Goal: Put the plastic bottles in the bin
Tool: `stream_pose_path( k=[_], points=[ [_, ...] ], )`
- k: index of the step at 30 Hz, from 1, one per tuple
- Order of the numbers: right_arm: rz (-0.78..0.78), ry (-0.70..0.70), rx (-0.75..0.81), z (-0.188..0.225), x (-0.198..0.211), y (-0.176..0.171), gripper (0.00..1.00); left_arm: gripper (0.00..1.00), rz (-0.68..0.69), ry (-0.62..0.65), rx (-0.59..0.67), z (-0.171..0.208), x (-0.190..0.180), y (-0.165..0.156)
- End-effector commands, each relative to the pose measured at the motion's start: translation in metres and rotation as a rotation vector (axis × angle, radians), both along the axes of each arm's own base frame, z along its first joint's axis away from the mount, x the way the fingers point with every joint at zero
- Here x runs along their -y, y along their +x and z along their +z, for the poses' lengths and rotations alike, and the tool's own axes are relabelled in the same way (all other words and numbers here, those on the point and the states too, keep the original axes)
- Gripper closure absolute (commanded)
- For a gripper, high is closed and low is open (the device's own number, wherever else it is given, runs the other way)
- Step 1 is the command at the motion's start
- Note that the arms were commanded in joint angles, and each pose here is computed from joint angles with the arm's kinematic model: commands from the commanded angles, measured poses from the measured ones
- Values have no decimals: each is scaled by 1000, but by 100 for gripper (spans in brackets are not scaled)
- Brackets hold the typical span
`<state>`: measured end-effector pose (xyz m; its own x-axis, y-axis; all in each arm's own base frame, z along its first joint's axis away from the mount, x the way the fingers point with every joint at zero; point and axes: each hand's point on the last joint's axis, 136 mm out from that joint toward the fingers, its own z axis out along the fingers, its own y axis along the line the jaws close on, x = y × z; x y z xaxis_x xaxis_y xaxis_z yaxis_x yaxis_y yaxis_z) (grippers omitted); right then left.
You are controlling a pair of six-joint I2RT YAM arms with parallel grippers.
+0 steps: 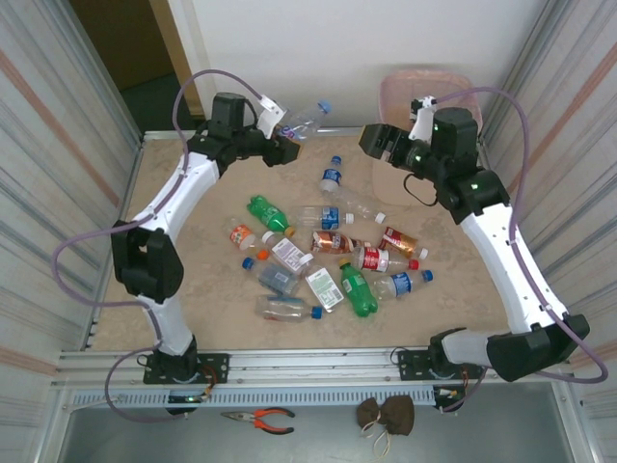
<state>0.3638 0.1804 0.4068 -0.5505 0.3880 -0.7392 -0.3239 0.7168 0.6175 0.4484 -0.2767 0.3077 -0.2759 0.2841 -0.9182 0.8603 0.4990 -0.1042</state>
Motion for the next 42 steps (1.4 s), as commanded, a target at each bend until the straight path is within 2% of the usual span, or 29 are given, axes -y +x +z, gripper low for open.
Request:
stream_pose_path(
  k=[1, 6, 14, 21, 33, 42],
  points=[
    [39, 144, 71, 32, -18, -2, 14, 58, -49, -83, -2, 34, 24, -33],
    [33, 214, 17, 27, -27, 8, 9, 57, -73, -87, 0, 47, 51, -61],
    [61, 284, -79, 8, -42, 18, 8, 57, -70, -85, 21, 57, 79, -85],
    [49, 305, -135, -8, -45, 22, 12, 57, -15, -142, 9, 64, 82, -82],
    [85, 320, -195, -24, -60, 21, 17, 57, -23, -215, 3, 81, 85, -84],
    [93, 351, -194, -18, -62, 21, 25, 57, -28, -219, 3, 81, 85, -85]
  ],
)
